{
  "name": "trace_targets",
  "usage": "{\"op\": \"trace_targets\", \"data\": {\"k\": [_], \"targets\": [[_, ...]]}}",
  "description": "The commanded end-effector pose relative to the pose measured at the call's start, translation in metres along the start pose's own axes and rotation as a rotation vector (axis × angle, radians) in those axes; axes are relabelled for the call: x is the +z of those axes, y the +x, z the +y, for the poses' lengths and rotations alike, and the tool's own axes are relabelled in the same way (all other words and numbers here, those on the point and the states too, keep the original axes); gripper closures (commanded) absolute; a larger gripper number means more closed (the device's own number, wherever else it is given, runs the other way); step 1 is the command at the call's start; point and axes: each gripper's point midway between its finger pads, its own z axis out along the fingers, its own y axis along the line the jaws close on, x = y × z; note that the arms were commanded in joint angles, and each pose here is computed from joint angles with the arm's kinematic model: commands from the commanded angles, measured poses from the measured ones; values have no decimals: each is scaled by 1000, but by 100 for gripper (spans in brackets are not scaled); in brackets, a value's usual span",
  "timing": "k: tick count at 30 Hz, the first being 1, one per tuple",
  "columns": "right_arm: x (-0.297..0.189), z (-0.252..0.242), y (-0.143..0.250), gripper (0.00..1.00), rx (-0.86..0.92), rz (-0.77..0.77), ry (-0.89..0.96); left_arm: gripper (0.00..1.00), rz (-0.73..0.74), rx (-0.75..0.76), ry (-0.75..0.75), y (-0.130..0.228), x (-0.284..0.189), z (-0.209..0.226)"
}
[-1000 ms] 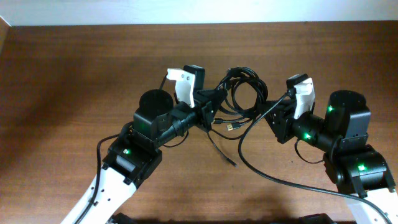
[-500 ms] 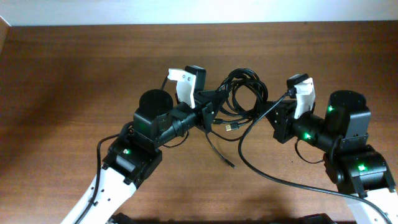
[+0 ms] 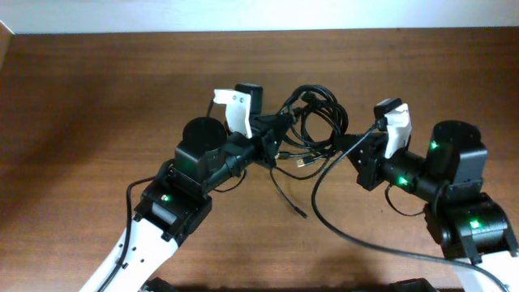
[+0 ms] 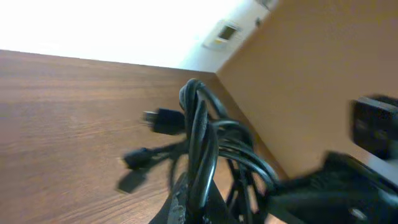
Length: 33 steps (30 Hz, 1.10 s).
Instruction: Untangle cables
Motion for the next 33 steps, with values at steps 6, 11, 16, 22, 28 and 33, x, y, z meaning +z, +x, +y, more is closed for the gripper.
{"op": "trace_targets", "data": {"k": [6, 11, 16, 22, 28, 33], "targets": [[-29, 32, -18, 96, -77, -94, -64, 100, -129, -117, -144, -24, -6, 22], [-34, 35, -15, 96, -75, -91, -64, 100, -190, -207, -228, -31, -10, 39], [-38, 38, -15, 96, -82, -100, -65, 100, -245, -469, -435, -16, -24, 82], [-39, 39, -16, 96, -86, -105, -65, 100, -274, -503, -474, -16, -28, 89], [-39, 39, -16, 96, -86, -105, -64, 100, -285, -523, -475, -17, -29, 90], [-39, 34, -17, 67, -83, -108, -37, 100, -269, -523, -443, -17, -27, 84]]}}
